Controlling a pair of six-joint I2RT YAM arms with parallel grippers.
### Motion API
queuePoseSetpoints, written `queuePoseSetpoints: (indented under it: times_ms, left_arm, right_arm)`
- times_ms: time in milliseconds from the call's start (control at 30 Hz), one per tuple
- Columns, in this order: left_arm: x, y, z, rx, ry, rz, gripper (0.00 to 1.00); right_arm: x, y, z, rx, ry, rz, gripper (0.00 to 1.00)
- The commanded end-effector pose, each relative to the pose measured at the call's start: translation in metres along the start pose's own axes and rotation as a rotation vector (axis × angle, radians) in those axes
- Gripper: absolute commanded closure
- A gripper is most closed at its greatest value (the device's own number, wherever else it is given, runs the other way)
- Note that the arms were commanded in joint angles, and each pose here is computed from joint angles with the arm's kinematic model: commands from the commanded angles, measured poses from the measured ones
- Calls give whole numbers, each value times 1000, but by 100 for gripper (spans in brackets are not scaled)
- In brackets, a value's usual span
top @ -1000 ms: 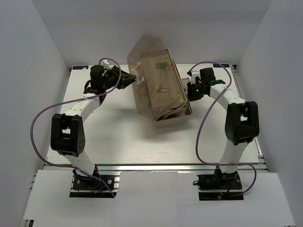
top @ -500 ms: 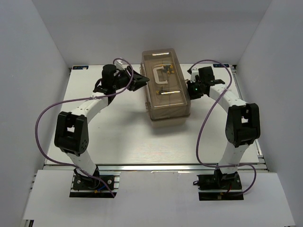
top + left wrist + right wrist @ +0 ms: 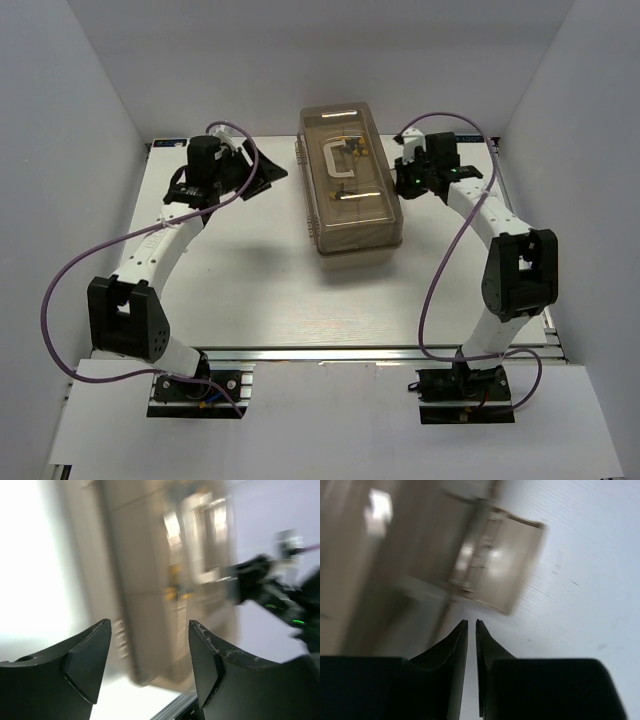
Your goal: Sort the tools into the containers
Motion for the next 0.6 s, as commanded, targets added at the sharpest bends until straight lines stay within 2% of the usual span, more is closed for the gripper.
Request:
queuePoseSetpoints:
  times_ms: [0,133,300,467,567]
  left_arm:
    - [9,18,-13,-148,-5,64,27]
    - [9,24,-25,-262,-16,114,26]
    - [11,30,-36,-323,-21,161,25]
    - [14,30,-46,-331,-30,186,24]
    - [4,16,-58,-325,-99,236,24]
  right_arm:
    - [-27,44,-7,-153,-81,-153,84]
    - [-31,86,-16,-231,-124,-238,89]
    - [-39,133,-23,-378,-141,-235,89]
    - [-48,142,-22,-437,-150,-185,89]
    - [-51,135,-29,-376,-159,-189,89]
Point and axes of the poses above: each gripper's point midway between its finger pads, its own z axis out along the fingers, its own y axis along the line the jaws close on, x = y × z, the point moved 9 cm from there along -z, back along the fingers, and after that the axes turned 10 degrees about -z, right-handed, at the moved point
